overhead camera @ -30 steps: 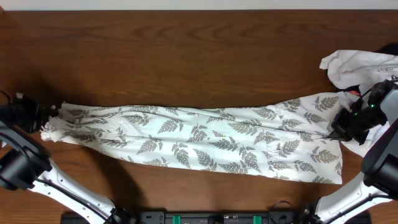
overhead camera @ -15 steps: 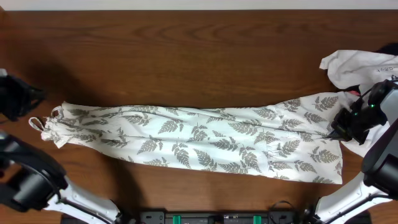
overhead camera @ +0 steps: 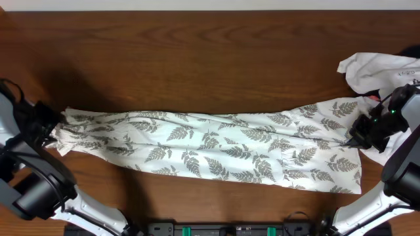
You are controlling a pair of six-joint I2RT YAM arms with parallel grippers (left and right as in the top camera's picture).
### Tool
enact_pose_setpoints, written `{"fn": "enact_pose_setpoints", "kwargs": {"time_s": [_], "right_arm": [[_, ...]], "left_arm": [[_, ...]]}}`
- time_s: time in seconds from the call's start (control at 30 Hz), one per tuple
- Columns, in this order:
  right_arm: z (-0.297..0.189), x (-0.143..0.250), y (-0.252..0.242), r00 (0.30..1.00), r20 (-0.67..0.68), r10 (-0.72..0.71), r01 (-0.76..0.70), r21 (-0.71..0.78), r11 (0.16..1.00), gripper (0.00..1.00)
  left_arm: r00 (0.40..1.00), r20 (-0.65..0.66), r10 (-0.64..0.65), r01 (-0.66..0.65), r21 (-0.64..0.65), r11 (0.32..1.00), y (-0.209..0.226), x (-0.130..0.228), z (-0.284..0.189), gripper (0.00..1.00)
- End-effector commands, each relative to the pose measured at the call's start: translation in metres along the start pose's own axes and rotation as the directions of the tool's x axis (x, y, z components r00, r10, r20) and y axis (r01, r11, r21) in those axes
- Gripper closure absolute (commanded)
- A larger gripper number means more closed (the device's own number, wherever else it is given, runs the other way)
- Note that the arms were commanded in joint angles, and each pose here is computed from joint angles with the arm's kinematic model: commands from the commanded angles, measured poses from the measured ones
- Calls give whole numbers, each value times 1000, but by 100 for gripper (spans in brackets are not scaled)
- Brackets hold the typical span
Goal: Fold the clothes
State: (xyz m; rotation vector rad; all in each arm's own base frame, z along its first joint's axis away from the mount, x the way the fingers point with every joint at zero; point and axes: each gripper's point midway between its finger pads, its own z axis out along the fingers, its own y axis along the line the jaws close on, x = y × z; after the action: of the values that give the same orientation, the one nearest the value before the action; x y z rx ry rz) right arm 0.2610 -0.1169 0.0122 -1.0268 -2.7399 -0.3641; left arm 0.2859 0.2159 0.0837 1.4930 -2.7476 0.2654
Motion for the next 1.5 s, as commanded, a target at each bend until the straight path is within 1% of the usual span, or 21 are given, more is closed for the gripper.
{"fn": "enact_pose_setpoints", "kwargs": {"time_s": [0.0,0.2,0.3,0.43,0.53,0.8,0.87,0.93,0.97,1.03,1.07,1.1,1.13,1.2,1.3,1.4,1.47], "right_arm": [[-2,0,-6,1000,7,8,-8,14,1000,99],[-2,0,-6,1000,7,8,-8,14,1000,99],[-2,0,-6,1000,7,8,-9,14,1000,99],[-2,0,-6,1000,7,8,-9,14,1000,99],[-2,0,-5,1000,7,9,-9,13,1000,99],[-2,0,-6,1000,6,9,-9,14,1000,99],[-2,0,-6,1000,6,9,-9,14,1000,99],[-2,0,-6,1000,6,9,-9,14,1000,99],[-2,0,-6,1000,6,9,-9,14,1000,99],[-2,0,-6,1000,6,9,-9,14,1000,99],[-2,0,-6,1000,6,9,-9,14,1000,99],[-2,0,-6,1000,6,9,-9,14,1000,99],[-2,0,-6,1000,6,9,-9,14,1000,99],[-2,0,-6,1000,6,9,-9,14,1000,99],[-2,0,-6,1000,6,9,-9,14,1000,99],[-2,0,-6,1000,6,9,-9,14,1000,99],[-2,0,-6,1000,6,9,-9,14,1000,99]], "left_arm": [[999,33,-30,32,-48,998,10,-9,4,44],[994,108,-6,10,-35,999,5,-28,3,44],[993,119,-5,9,-32,999,5,-31,4,43],[995,103,-3,6,-35,999,4,-30,10,43],[997,74,32,-31,-12,999,-6,-27,19,43],[996,22,83,-82,-26,996,-17,-22,41,44],[996,22,84,-83,-26,996,-17,-22,42,50],[996,19,83,-83,-27,996,-17,-21,42,61],[996,19,83,-83,-27,996,-17,-21,41,69],[996,16,83,-82,-27,996,-17,-20,42,79],[996,16,83,-82,-27,996,-16,-20,42,81],[996,15,82,-82,-27,996,-16,-20,42,88],[997,14,82,-82,-24,996,-17,-20,42,92],[996,14,83,-83,0,997,-21,-20,41,94],[993,23,119,-121,115,986,-43,-22,34,94],[974,92,208,-226,270,936,-75,-28,15,94],[957,164,237,-280,325,903,-90,-36,0,94]]}}
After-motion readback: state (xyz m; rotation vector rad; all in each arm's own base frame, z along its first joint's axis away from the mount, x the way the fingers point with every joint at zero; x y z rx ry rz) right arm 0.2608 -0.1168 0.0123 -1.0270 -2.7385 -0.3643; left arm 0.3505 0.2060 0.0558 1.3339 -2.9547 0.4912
